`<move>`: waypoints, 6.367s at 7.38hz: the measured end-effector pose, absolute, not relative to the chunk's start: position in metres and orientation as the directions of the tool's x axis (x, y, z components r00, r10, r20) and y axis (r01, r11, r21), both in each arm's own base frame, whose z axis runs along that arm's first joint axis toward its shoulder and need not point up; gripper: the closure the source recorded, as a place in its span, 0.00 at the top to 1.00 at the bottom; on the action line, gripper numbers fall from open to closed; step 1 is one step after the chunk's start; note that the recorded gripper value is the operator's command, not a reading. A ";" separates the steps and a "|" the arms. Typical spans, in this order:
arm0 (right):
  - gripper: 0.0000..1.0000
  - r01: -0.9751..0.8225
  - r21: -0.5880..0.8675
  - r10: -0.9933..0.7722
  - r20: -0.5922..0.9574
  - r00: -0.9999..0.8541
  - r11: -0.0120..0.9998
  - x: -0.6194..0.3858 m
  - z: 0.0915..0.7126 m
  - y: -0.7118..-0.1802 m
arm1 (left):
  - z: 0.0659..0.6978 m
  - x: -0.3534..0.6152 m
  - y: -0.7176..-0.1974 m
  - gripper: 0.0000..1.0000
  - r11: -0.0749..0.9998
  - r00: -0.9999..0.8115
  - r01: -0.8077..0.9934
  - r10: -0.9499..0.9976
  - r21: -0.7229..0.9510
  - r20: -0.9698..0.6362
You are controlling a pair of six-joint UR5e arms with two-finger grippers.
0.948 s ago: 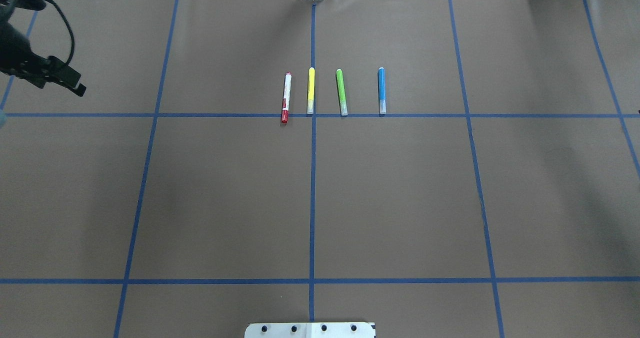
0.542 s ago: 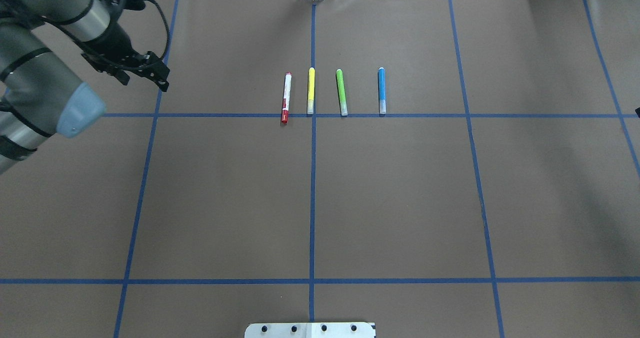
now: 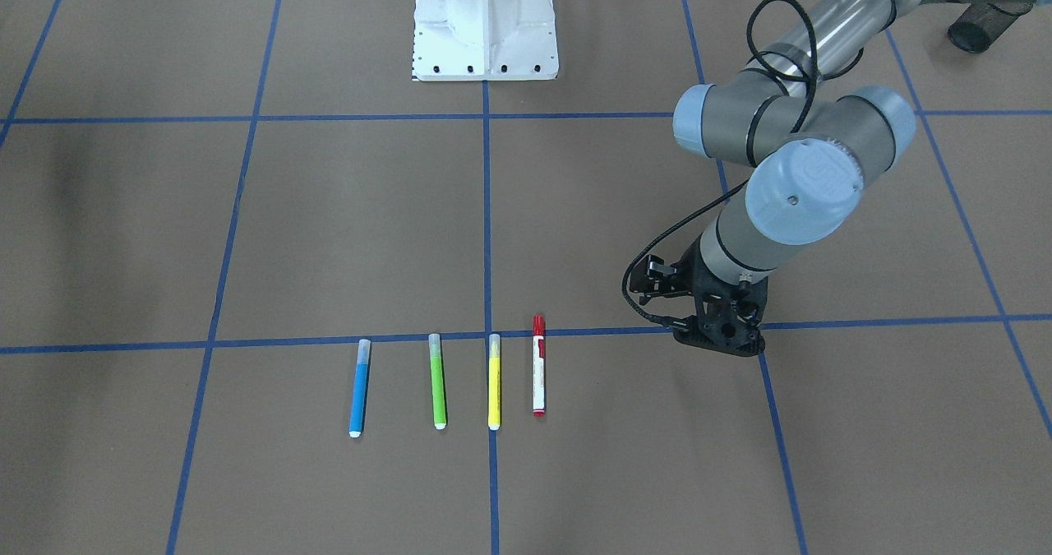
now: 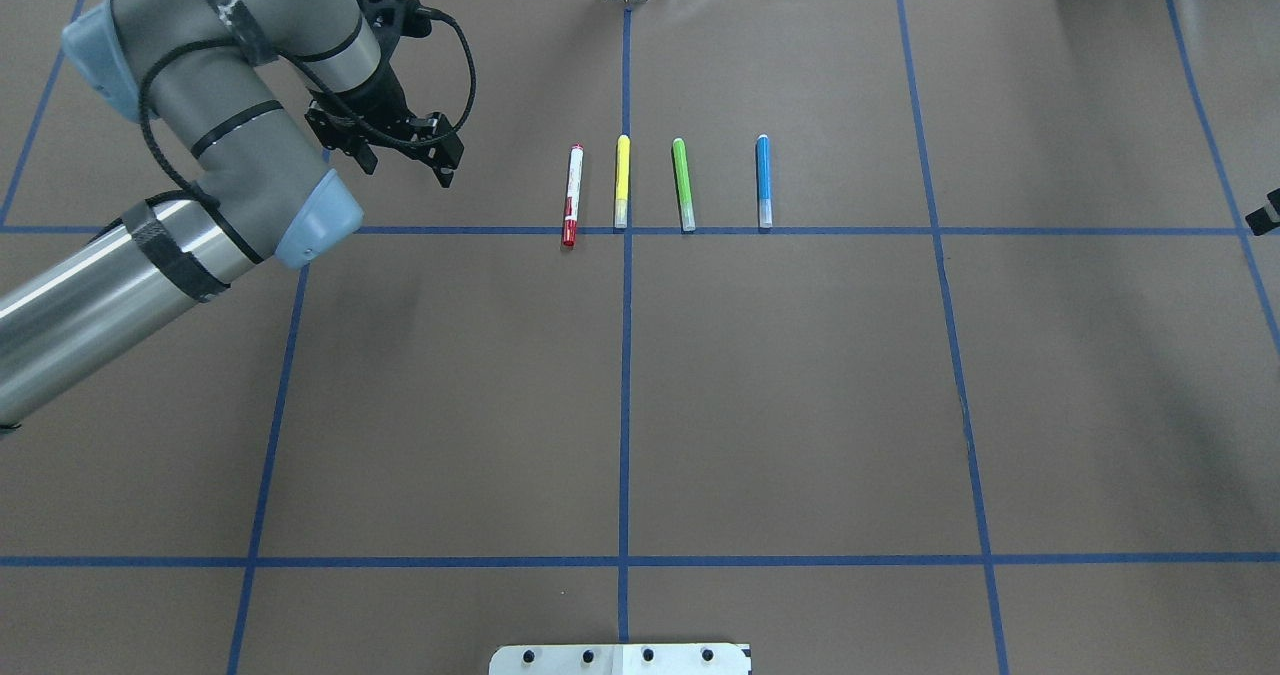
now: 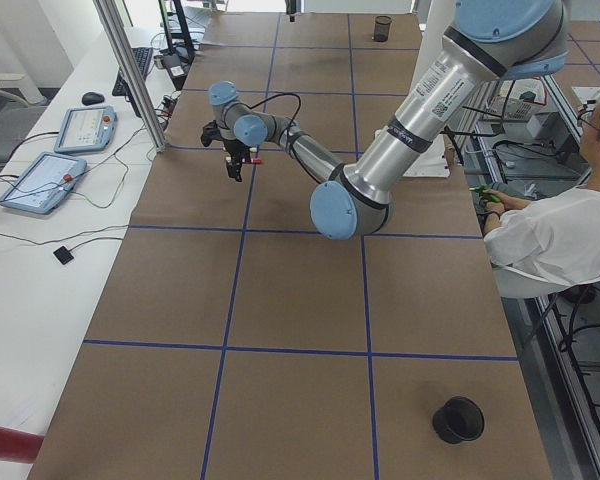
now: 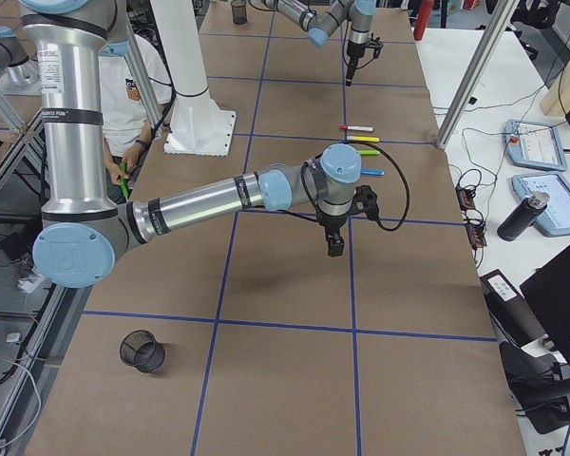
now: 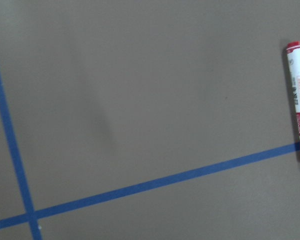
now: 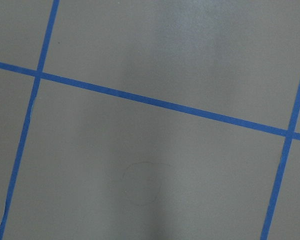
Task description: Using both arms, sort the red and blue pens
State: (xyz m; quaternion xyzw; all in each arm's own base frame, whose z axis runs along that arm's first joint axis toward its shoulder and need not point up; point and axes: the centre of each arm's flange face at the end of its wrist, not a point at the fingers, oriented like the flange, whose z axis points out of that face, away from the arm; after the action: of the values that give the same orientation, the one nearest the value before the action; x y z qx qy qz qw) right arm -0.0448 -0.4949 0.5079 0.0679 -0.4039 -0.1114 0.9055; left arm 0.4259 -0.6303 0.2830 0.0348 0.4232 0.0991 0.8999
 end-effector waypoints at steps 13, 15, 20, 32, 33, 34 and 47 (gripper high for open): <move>1.00 0.168 0.185 -0.250 0.725 0.642 0.968 -0.064 0.519 -0.491 | 0.212 0.582 -0.675 0.79 0.979 0.699 -0.038 0.169 0.199 -0.694; 1.00 0.177 0.178 -0.250 0.727 0.639 0.968 -0.068 0.522 -0.489 | 0.216 0.593 -0.680 0.71 0.984 0.713 -0.041 0.151 0.175 -0.684; 1.00 0.192 0.159 -0.246 0.732 0.635 0.968 -0.075 0.530 -0.482 | 0.213 0.601 -0.679 0.67 0.993 0.712 -0.011 0.090 0.117 -0.696; 1.00 0.196 0.147 -0.240 0.738 0.630 0.969 -0.077 0.534 -0.478 | 0.223 0.613 -0.669 0.00 0.995 0.714 -0.036 0.088 0.089 -0.695; 1.00 0.196 0.147 -0.239 0.739 0.630 0.970 -0.077 0.533 -0.478 | 0.223 0.613 -0.669 0.00 0.995 0.714 -0.036 0.089 0.090 -0.695; 1.00 0.196 0.146 -0.239 0.739 0.630 0.970 -0.077 0.534 -0.478 | 0.223 0.613 -0.669 0.00 0.995 0.713 -0.036 0.088 0.089 -0.695; 1.00 0.060 0.086 -0.105 0.777 0.621 0.994 -0.192 0.404 -0.550 | 0.308 0.359 -0.546 0.00 0.964 0.544 0.250 -0.064 0.088 -0.837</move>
State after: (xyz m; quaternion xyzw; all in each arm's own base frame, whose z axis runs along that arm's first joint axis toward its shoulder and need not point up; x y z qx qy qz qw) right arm -0.1924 -0.5503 0.4036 0.0258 -0.4329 -0.0459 0.8999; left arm 0.3586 -0.5465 0.3082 0.0988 0.4692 -0.0899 0.8729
